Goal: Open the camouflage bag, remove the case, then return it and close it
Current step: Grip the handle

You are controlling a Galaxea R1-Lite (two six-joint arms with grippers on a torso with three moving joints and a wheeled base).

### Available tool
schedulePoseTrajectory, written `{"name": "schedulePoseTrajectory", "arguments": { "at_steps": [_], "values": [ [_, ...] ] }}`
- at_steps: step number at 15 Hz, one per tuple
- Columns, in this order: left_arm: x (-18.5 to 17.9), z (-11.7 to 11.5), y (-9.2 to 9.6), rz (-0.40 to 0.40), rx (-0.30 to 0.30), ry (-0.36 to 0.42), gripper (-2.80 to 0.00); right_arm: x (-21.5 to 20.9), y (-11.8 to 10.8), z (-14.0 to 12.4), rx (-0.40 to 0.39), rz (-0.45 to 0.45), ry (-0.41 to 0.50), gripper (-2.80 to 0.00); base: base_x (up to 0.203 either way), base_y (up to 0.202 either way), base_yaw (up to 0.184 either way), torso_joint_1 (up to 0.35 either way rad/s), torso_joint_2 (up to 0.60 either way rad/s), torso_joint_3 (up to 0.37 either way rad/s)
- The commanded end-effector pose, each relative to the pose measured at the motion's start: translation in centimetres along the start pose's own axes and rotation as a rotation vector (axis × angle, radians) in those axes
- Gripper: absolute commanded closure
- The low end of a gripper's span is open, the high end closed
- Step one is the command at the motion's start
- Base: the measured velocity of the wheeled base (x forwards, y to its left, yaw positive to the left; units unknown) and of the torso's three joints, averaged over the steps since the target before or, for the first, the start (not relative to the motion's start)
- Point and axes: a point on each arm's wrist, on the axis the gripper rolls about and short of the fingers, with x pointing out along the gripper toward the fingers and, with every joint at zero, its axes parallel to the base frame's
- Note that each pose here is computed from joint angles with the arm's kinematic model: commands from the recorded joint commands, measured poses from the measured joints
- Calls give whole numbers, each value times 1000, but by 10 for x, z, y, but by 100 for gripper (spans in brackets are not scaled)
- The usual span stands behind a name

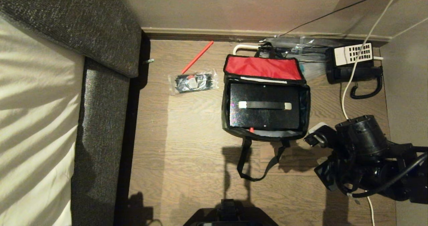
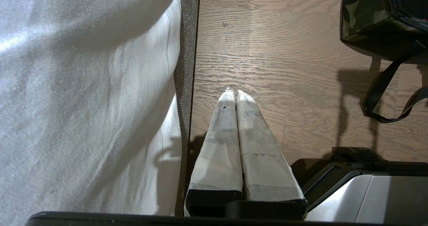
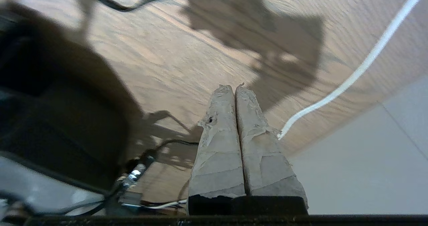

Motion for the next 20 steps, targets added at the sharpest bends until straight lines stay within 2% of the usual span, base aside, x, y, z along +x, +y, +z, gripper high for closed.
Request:
{"name": "schedulePoseTrajectory", "arguments": {
  "at_steps": [1,6,7,9,11,12,16,18,20],
  "values": [
    [0,0,0,0,0,0,0,5,6,1,-20,-37,17,0,0,0,0,0,0,0],
    [0,0,0,0,0,0,0,4,2,15,-4,-114,-33,0,0,0,0,0,0,0],
    [0,0,0,0,0,0,0,4,5,13,-29,-108,-26,-280,0,0,0,0,0,0],
    [0,0,0,0,0,1,0,2,10,19,-44,-97,-51,-280,0,0,0,0,0,0],
    [0,0,0,0,0,2,0,5,22,26,-111,-80,-65,-280,0,0,0,0,0,0],
    [0,0,0,0,0,1,0,12,26,31,-145,-99,-82,-280,0,0,0,0,0,0],
    [0,0,0,0,0,2,0,35,42,57,-302,-228,-259,-280,0,0,0,0,0,0],
    [0,0,0,0,0,0,0,43,46,68,-432,-320,-355,-280,0,0,0,0,0,0],
    [0,0,0,0,0,2,0,57,50,77,-530,-408,-455,-280,0,0,0,0,0,0]
  ]
}}
